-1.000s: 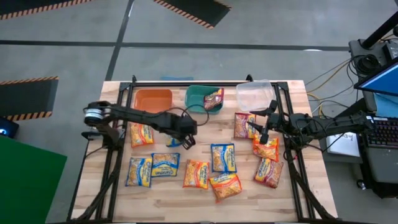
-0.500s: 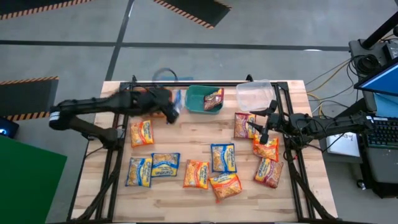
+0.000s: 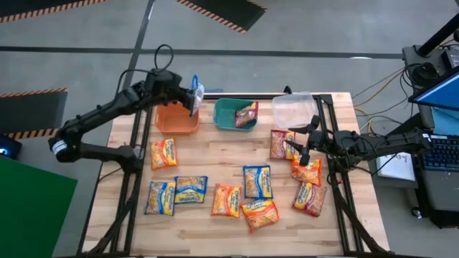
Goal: Sort Maruchan noodles
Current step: Put the blue noodle pack into the orange bin
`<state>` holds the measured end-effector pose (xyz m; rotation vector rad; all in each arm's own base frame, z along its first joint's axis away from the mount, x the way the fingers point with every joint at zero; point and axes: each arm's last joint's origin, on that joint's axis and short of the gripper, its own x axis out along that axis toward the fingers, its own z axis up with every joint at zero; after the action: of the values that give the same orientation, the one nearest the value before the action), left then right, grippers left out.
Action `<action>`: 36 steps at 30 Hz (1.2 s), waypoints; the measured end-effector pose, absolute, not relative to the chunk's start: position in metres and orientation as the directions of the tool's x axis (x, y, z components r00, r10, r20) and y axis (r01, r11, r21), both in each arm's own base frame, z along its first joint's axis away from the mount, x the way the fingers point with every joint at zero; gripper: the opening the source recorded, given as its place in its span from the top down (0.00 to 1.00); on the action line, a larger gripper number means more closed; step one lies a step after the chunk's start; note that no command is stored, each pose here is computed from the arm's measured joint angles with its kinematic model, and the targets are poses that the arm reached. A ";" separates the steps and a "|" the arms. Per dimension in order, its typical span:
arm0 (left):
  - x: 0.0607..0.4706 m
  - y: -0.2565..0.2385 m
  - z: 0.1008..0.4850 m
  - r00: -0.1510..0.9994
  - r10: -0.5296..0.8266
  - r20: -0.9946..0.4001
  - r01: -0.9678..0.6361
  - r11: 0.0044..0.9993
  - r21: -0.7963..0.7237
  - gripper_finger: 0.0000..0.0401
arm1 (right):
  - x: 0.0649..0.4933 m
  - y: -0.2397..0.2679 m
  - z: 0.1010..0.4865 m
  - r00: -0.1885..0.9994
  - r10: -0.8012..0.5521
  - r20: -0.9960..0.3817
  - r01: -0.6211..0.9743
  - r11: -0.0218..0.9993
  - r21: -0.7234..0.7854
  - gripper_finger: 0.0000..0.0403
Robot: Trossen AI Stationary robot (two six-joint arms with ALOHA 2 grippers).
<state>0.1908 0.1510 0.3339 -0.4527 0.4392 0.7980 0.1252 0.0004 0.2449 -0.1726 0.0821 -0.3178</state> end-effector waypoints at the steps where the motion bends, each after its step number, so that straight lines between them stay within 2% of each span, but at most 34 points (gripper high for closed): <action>1: 0.189 0.155 0.329 0.620 0.571 -0.538 -0.759 0.609 -0.228 1.00 | 0.125 0.000 0.245 0.947 -0.317 -0.053 0.304 0.936 -0.181 0.49; 11: 0.172 0.168 0.279 0.603 0.529 -0.597 -0.777 0.560 -0.289 1.00 | 0.125 0.000 0.244 0.946 -0.318 -0.061 0.304 0.938 -0.165 0.49; 15: 0.172 0.168 0.264 0.632 0.515 -0.579 -0.763 0.543 -0.351 1.00 | 0.125 0.000 0.244 0.946 -0.318 -0.062 0.304 0.938 -0.165 0.49; 32: 0.167 0.148 0.222 0.666 0.446 -0.598 -0.744 0.454 -0.490 1.00 | 0.125 0.000 0.244 0.946 -0.318 -0.062 0.305 0.939 -0.156 0.49; 36: 0.170 0.138 0.223 0.687 0.423 -0.591 -0.724 0.468 -0.507 1.00 | 0.125 0.000 0.244 0.946 -0.318 -0.062 0.305 0.939 -0.156 0.49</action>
<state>0.1704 0.1382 0.2234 -0.8148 0.4144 0.7279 0.1254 0.0004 0.2438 -0.1459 0.0871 -0.3183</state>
